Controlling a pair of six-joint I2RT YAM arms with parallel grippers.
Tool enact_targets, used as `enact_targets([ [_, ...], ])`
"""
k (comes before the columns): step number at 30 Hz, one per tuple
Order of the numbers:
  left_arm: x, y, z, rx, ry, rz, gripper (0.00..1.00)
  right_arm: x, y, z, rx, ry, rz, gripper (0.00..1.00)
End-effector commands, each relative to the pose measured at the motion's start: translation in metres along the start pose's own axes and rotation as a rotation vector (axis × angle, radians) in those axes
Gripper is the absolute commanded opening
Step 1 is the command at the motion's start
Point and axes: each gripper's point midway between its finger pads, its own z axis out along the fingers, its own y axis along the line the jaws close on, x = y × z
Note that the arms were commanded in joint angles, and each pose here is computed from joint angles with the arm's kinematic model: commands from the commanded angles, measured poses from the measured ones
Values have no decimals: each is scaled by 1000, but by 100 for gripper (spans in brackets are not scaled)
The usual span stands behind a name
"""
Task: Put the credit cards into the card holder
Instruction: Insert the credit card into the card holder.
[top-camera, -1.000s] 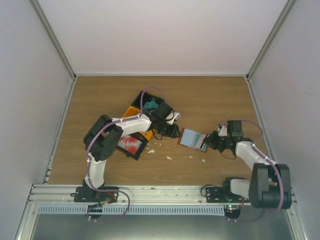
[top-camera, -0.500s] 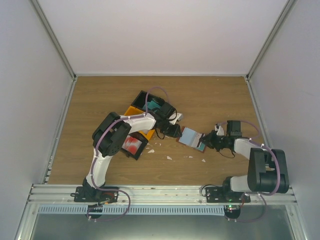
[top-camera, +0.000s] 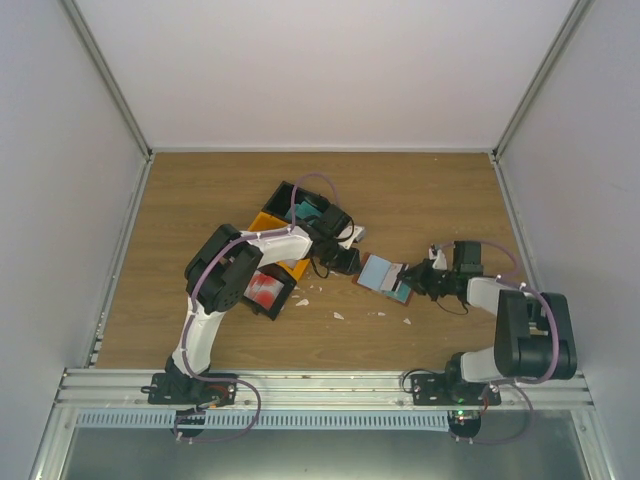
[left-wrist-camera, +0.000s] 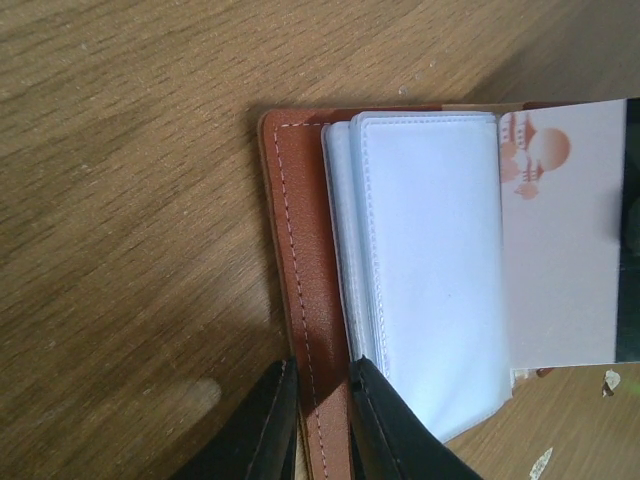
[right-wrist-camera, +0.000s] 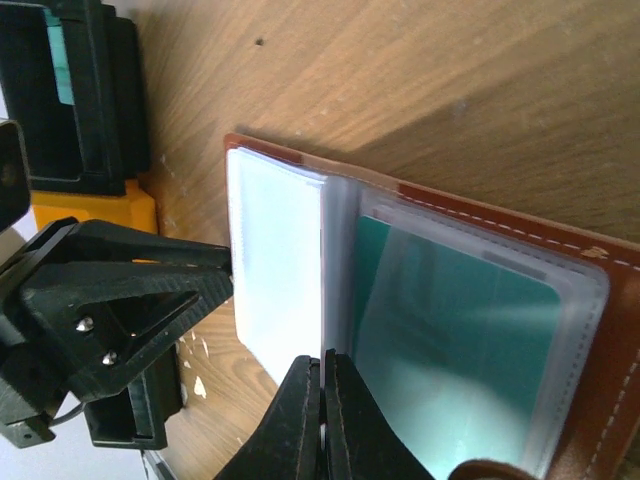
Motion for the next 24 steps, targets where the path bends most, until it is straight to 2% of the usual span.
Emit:
enact_targets([
  [1, 15, 14, 10, -47, 45, -9, 19, 2, -11, 6, 0, 10, 50, 0],
  [13, 23, 16, 15, -38, 70, -15, 16, 6, -21, 16, -12, 31, 90, 1],
  [24, 26, 17, 16, -36, 79, -19, 14, 10, -21, 28, -20, 64, 54, 1],
])
